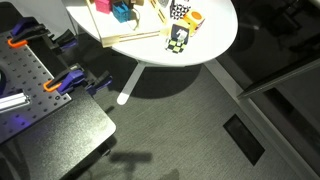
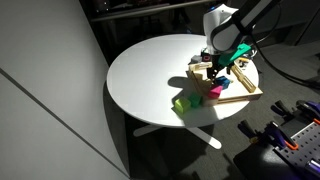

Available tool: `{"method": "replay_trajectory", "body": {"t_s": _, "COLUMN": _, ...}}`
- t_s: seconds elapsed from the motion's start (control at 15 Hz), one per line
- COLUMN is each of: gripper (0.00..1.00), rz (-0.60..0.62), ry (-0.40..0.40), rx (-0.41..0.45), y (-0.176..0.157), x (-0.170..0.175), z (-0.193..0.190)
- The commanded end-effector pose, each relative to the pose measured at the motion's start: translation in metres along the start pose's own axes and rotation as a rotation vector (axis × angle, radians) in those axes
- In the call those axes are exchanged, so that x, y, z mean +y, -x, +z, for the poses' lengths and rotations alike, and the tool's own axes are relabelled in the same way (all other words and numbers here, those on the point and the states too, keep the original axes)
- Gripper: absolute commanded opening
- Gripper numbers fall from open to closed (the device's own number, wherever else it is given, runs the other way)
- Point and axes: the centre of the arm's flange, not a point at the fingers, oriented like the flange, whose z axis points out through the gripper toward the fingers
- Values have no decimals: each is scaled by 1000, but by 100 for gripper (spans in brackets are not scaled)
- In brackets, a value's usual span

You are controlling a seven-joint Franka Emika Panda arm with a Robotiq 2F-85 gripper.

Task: Put the blue building block on the table

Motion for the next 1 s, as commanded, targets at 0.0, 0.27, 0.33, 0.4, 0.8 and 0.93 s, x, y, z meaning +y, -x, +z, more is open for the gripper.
{"method": "replay_trajectory", "body": {"t_s": 0.0, "gripper": 100, "rz": 15, "ry": 19, "rx": 20, "y": -3, "x": -3, "z": 4}}
{"method": "replay_trajectory", "body": {"t_s": 0.27, "gripper": 100, "rz": 12, "ry": 6, "rx": 23, "y": -3, "x": -2, "z": 9}}
{"method": "replay_trajectory", "body": {"t_s": 0.33, "gripper": 100, "rz": 10, "ry": 0, "rx": 30, "y": -3, "x": -1, "z": 11}}
{"method": "replay_trajectory", "body": {"t_s": 0.4, "gripper": 100, "rz": 10, "ry": -7, "rx": 42, "y": -3, "x": -1, "z": 12}}
{"method": "replay_trajectory", "body": {"t_s": 0.8, "gripper": 58, "rz": 7, "ry": -47, "rx": 121, "y": -3, "x": -2, "z": 13}}
{"method": "replay_trajectory", "body": {"t_s": 0.93, "gripper": 42, "rz": 2, "ry": -55, "rx": 135, "y": -3, "x": -1, "z": 11}}
